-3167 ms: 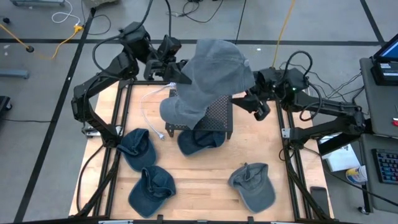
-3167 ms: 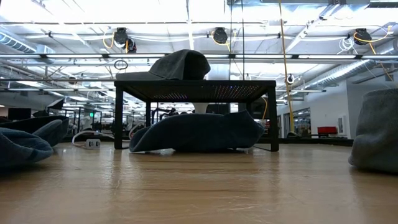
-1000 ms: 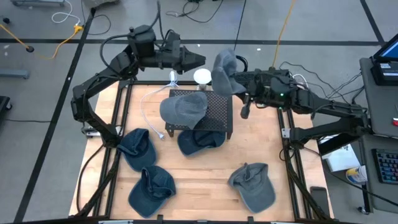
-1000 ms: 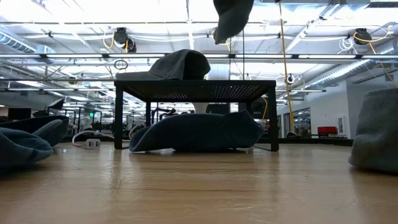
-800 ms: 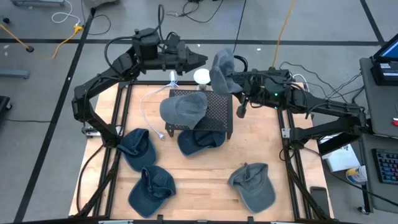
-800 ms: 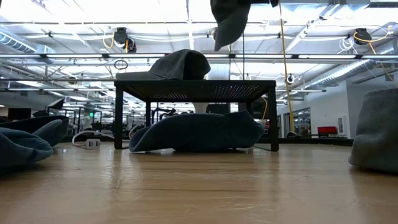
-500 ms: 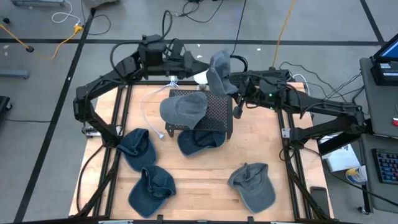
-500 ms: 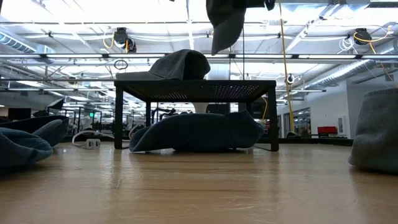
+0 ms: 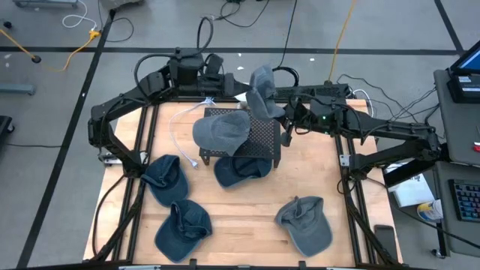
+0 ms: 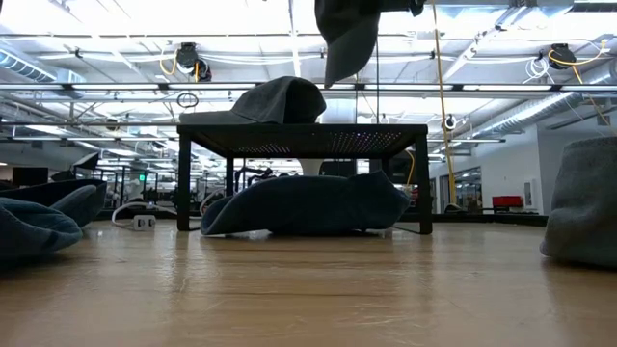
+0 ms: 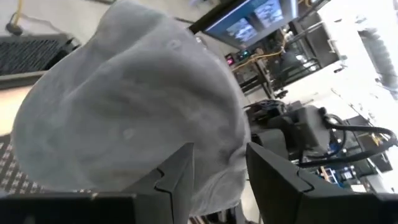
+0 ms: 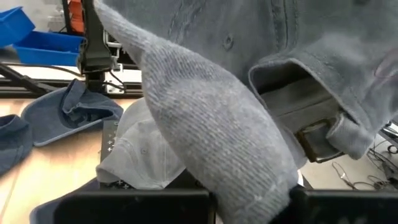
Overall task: Pick & Place hat
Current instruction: Stack the top gray cap on the gray cap on the shelf
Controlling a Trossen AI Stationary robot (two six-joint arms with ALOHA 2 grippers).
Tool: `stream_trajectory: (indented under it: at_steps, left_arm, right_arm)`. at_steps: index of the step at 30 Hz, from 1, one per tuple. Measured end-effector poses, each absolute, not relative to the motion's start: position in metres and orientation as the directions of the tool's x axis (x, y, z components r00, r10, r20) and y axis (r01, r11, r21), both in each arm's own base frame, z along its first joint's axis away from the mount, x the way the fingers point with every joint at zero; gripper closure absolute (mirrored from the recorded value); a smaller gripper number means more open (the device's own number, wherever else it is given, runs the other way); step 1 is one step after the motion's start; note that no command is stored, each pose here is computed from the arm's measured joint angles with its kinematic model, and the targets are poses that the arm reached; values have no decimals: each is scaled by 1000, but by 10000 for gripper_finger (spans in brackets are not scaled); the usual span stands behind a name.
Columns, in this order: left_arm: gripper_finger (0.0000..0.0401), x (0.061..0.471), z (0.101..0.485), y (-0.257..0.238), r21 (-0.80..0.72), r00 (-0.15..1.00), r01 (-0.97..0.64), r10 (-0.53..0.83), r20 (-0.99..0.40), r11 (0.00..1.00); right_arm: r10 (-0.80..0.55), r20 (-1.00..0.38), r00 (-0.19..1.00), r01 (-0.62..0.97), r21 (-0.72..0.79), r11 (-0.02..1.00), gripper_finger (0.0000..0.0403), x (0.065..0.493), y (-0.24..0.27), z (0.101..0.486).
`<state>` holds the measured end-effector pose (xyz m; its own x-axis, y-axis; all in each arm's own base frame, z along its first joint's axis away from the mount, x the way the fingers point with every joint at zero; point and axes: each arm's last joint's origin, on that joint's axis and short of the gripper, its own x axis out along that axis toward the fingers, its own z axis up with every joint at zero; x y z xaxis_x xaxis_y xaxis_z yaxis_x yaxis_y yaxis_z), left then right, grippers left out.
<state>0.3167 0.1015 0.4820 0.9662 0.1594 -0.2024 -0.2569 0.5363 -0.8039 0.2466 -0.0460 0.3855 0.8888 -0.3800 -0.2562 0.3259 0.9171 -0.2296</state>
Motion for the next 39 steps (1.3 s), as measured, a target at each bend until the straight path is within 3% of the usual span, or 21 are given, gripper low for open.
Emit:
stream_trajectory:
  at_steps: [6,13,19,27,39]
  left_arm:
    - [254,318,489,101,-768,986,-167,110,-125,619]
    - [249,317,484,100,-847,981,-191,70,-180,496]
    - [196,312,467,100,-835,931,-356,81,-356,419]
    - [147,316,463,102,-868,923,-384,105,-370,315]
    - [178,328,455,92,-871,920,-386,53,-389,304]
  right_arm:
    - [-378,-286,881,316,-240,918,395,246,-45,383]
    - [-374,-359,855,298,-249,921,395,243,-45,375]
    - [-395,-400,827,314,-255,915,395,241,-45,371]
    - [-416,-404,815,302,-318,899,395,247,-39,368]
    - [-422,-435,795,275,-362,891,395,260,-30,358]
